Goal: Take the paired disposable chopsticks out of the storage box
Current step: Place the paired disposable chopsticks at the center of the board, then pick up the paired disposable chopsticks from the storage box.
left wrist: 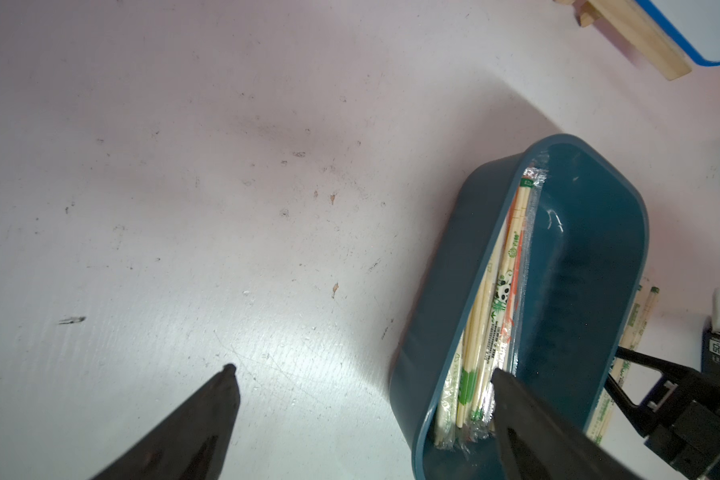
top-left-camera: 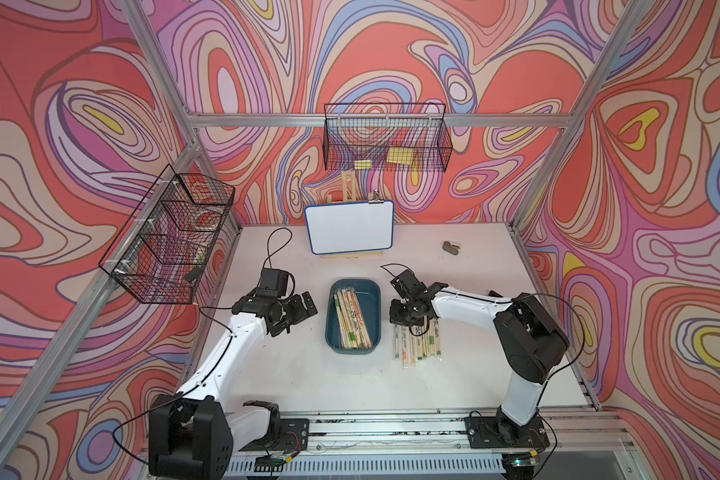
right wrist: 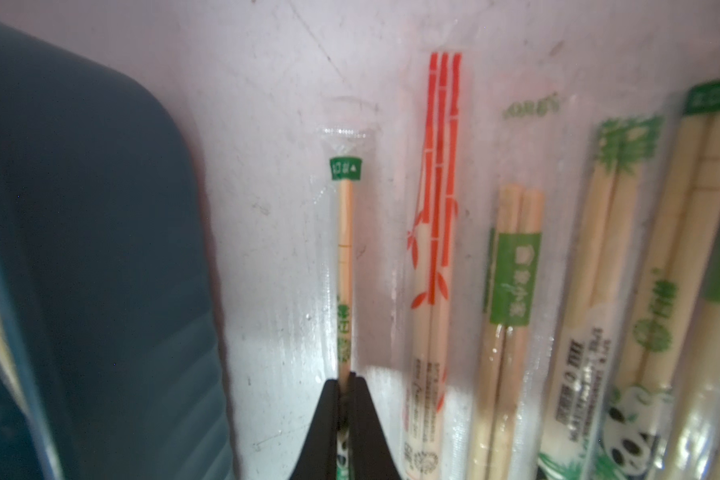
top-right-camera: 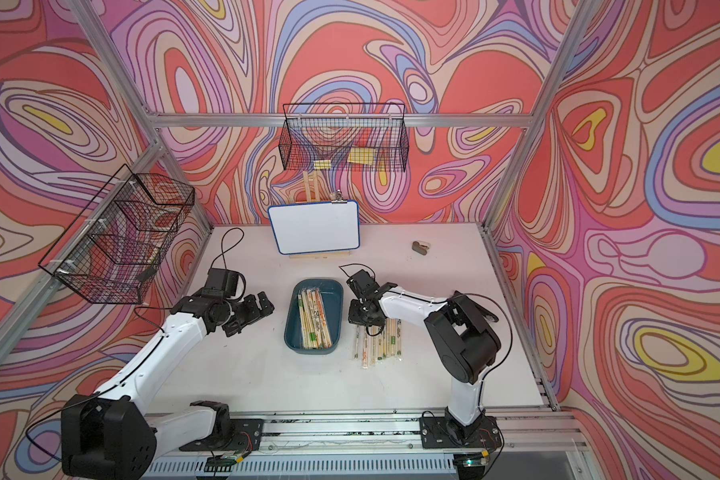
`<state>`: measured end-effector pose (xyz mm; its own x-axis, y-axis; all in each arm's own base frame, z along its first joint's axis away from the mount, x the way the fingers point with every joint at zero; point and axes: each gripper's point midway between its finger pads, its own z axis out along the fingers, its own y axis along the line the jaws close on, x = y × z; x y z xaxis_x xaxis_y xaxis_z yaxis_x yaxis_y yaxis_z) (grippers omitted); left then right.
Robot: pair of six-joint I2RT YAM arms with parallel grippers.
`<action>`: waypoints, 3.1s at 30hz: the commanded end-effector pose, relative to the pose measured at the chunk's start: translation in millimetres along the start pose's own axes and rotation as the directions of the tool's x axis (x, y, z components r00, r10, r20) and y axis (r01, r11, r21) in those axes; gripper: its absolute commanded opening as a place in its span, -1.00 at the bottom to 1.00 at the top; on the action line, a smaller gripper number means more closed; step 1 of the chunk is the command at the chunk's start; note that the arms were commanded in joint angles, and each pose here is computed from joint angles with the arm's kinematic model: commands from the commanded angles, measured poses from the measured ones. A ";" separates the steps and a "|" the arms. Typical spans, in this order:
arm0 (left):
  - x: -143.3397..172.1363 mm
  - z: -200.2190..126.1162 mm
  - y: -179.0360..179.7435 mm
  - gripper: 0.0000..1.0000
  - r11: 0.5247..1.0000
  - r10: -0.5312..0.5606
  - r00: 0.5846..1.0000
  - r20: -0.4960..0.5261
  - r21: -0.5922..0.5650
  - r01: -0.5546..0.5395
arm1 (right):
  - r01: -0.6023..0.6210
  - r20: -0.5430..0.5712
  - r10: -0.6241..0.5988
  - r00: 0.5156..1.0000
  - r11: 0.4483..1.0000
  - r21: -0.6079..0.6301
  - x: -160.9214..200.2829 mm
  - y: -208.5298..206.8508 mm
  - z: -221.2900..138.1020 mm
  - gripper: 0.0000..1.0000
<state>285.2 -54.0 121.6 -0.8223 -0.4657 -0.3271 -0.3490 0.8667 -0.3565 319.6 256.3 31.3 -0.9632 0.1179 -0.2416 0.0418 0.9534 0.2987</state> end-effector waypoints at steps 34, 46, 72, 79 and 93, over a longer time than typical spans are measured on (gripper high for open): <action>5.2 2.3 10.1 1.00 0.999 -0.005 1.000 -0.015 -0.036 0.005 | 0.170 0.115 -0.155 0.981 0.976 -0.133 -33.7 95.7 -59.5 -0.45; 4.9 1.2 14.6 1.00 0.999 -0.016 1.000 -0.012 -0.045 0.016 | 0.263 0.077 -0.253 0.964 0.952 -0.156 -19.8 144.0 -28.4 -0.43; 3.8 2.9 13.4 0.99 0.999 -0.019 1.000 -0.012 -0.028 0.019 | 0.306 -0.034 -0.310 0.950 0.947 -0.101 6.7 151.9 42.6 -0.54; 4.1 4.0 13.4 0.99 0.999 -0.020 1.000 -0.014 -0.027 0.020 | 0.303 -0.039 -0.308 0.951 0.947 -0.106 7.9 152.8 42.8 -0.77; 4.4 6.5 12.6 0.99 0.999 -0.023 1.000 -0.020 -0.023 0.023 | 0.307 0.025 -0.306 0.952 0.944 -0.119 -3.5 157.8 11.5 -1.00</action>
<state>281.7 -47.6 114.7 -0.8184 -0.4820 -0.3129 -0.3735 0.8600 -0.3479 331.8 412.1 44.3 -0.9371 -0.1804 -0.2989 -0.2762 0.9066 0.3189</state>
